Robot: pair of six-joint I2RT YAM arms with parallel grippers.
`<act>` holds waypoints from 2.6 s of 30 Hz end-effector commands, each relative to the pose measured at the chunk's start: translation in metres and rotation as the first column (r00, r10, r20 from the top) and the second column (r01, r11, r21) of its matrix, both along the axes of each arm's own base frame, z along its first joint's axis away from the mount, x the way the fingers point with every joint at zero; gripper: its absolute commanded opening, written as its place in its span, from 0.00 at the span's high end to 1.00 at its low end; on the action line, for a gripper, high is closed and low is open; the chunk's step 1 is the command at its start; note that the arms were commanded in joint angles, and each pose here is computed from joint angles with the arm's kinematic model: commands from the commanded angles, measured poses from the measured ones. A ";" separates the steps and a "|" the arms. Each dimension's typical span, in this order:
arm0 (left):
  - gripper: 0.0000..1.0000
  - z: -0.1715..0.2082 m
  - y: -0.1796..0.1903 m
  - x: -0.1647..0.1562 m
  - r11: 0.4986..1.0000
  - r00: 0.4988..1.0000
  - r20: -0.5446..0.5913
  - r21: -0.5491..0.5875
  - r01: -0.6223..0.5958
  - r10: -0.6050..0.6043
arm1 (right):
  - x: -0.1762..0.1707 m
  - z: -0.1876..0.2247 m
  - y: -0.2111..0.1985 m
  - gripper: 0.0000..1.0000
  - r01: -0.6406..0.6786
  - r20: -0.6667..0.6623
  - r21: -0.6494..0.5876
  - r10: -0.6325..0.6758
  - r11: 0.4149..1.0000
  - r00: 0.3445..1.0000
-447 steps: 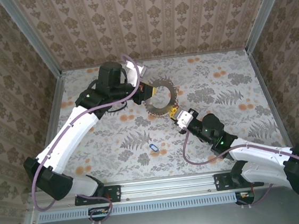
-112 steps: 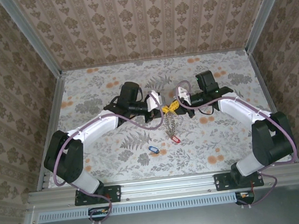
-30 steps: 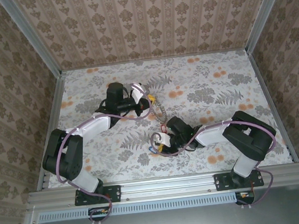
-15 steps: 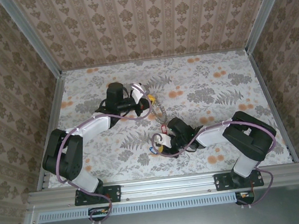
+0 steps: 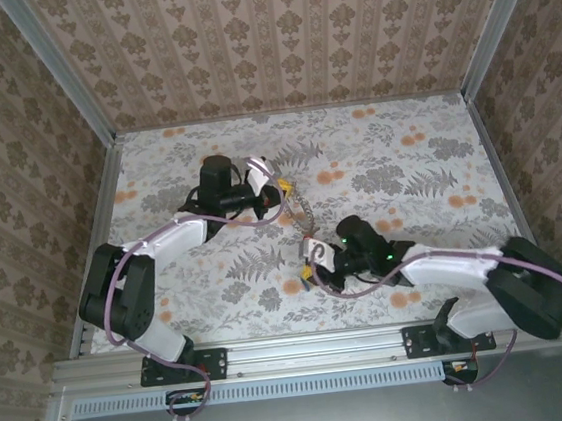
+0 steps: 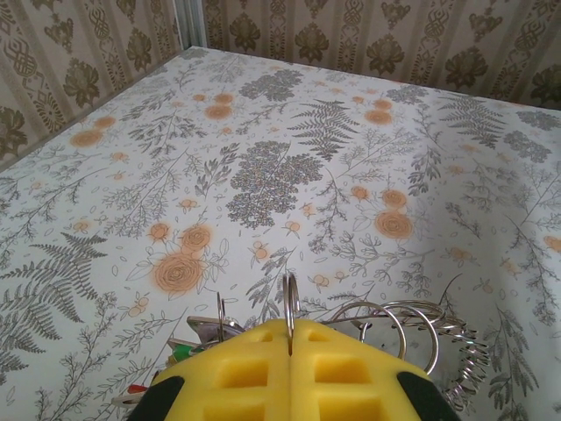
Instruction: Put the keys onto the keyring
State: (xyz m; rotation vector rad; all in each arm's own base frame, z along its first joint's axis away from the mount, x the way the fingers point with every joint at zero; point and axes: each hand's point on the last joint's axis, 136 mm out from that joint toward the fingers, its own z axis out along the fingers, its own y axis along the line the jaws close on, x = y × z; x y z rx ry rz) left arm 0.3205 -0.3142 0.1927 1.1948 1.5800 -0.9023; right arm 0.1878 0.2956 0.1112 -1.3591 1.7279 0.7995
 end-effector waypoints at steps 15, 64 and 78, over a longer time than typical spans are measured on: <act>1.00 0.016 -0.005 -0.040 0.990 0.989 0.051 -0.039 0.138 -0.136 | 0.033 0.127 -0.113 1.00 0.452 0.215 0.147 -0.474 0.880 0.854; 1.00 0.014 -0.035 -0.094 0.965 0.965 0.029 0.007 0.261 -0.261 | 0.070 0.117 -0.068 1.00 0.251 0.257 0.065 -0.259 0.966 0.931; 1.00 0.015 -0.035 -0.093 0.967 0.967 0.026 0.008 0.253 -0.254 | 0.083 0.108 -0.048 1.00 0.251 0.256 0.040 -0.253 0.967 0.933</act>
